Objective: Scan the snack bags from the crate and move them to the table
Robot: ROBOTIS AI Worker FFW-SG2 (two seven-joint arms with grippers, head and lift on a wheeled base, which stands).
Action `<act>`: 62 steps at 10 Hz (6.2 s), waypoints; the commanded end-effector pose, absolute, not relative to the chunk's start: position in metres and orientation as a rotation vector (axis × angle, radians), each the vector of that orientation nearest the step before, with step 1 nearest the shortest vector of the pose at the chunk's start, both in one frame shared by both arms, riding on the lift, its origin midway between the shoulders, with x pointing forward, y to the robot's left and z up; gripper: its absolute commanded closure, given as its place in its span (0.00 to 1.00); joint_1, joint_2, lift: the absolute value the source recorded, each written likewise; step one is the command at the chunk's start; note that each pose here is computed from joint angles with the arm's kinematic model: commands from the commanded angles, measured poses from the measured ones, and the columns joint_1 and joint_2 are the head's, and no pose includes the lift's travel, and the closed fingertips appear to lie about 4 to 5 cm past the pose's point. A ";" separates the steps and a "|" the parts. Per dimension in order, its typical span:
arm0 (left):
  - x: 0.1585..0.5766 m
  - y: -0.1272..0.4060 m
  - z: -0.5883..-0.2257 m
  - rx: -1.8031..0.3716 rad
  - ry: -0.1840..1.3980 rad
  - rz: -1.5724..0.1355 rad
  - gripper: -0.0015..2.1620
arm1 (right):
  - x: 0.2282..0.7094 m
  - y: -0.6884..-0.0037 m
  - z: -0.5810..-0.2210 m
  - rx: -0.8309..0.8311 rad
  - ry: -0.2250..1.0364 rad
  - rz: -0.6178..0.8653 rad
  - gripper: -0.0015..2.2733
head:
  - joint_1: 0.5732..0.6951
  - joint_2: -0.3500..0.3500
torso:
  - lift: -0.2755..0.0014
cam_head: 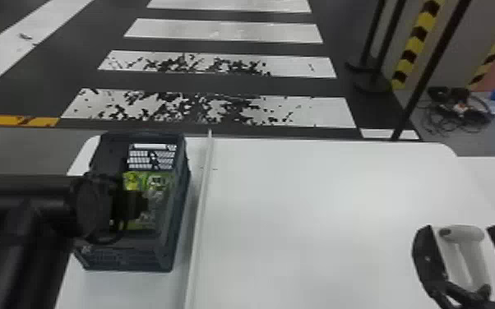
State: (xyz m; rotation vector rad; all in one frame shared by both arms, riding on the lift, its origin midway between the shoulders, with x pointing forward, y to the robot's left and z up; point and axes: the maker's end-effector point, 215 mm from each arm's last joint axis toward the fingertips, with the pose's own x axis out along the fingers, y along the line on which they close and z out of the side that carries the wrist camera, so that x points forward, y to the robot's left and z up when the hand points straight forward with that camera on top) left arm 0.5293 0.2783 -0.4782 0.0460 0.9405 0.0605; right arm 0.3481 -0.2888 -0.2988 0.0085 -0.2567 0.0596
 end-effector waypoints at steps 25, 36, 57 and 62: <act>0.498 0.261 -0.337 0.122 0.625 0.044 0.81 | 0.323 -0.299 -0.282 0.037 -0.306 0.034 0.03 | 1.00 0.44 | 0.65; 0.480 0.092 -0.315 0.149 0.584 -0.284 0.80 | 0.294 -0.309 -0.267 0.037 -0.362 -0.009 0.03 | 1.00 0.16 | 0.65; 0.438 -0.109 -0.446 0.127 0.632 -0.706 0.29 | 0.288 -0.321 -0.274 0.028 -0.379 -0.039 0.03 | 1.00 0.00 | 0.65; 0.445 -0.102 -0.443 0.132 0.615 -0.679 0.01 | 0.289 -0.321 -0.275 0.026 -0.382 -0.037 0.03 | 1.00 0.00 | 0.65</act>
